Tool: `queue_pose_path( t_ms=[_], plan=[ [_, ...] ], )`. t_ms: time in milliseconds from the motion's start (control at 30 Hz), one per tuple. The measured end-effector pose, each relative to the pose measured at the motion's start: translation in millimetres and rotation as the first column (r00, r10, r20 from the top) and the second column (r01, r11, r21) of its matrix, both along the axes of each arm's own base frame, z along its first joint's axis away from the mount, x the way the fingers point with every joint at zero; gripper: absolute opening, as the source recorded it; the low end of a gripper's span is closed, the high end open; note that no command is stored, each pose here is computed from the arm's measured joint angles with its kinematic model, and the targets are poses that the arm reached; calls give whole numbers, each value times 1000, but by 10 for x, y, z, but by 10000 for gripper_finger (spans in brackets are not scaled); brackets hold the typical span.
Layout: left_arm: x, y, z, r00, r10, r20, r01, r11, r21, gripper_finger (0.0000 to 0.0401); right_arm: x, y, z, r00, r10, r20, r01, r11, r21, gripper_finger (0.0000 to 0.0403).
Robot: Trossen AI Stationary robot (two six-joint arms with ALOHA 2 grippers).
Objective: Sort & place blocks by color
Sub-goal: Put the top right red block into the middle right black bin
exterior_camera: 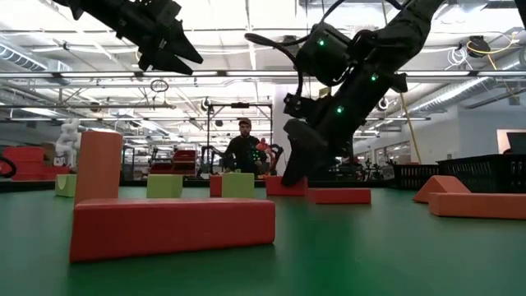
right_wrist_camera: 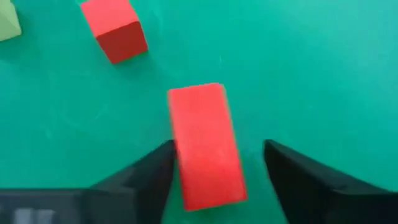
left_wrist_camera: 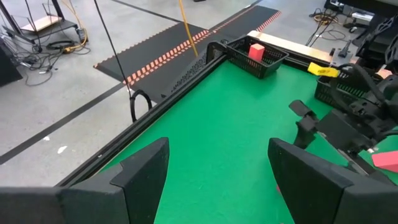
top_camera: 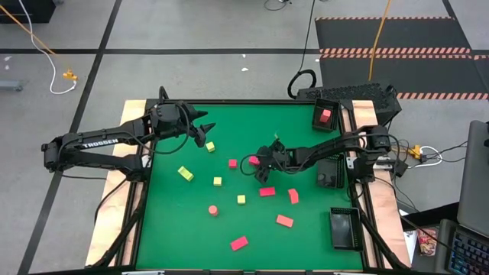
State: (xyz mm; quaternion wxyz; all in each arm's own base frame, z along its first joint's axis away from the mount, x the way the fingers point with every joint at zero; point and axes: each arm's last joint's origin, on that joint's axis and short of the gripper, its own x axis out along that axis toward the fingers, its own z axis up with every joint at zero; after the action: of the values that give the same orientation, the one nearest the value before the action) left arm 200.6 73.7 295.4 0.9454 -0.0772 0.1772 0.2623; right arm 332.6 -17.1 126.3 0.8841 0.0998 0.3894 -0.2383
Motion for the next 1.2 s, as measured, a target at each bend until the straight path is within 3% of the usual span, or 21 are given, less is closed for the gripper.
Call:
queue_pose_path(
  t_ms=[100, 300, 500, 667, 867, 1200],
  plan=[
    [0, 0, 0, 1000, -1, -1, 1, 1000, 1, 273, -2, 0, 13, 999, 36, -15, -37, 999, -30, 108],
    [-5, -2, -13, 1000, -1, -15, 1, 1000, -4, 273, -145, -4, 160, 995, 41, -96, -44, 999, -29, 112],
    [-11, -4, -29, 1000, 0, -31, 0, 1000, -9, 273, -661, 96, 719, 983, -96, -155, 108, 992, 70, 112],
    [-11, -4, -29, 1000, 2, -28, -3, 1000, -14, 273, -1210, 197, 1060, 927, -314, -206, 352, 916, 191, 112],
    [-11, -4, -28, 1000, 2, -28, -2, 1000, -14, 273, -1767, 323, 1211, 783, -518, -345, 598, 779, 187, 112],
    [-9, -3, -25, 1000, 2, -25, -2, 1000, -13, 273, -1871, 480, 1020, 655, -547, -521, 708, 686, 169, 112]
  ],
)
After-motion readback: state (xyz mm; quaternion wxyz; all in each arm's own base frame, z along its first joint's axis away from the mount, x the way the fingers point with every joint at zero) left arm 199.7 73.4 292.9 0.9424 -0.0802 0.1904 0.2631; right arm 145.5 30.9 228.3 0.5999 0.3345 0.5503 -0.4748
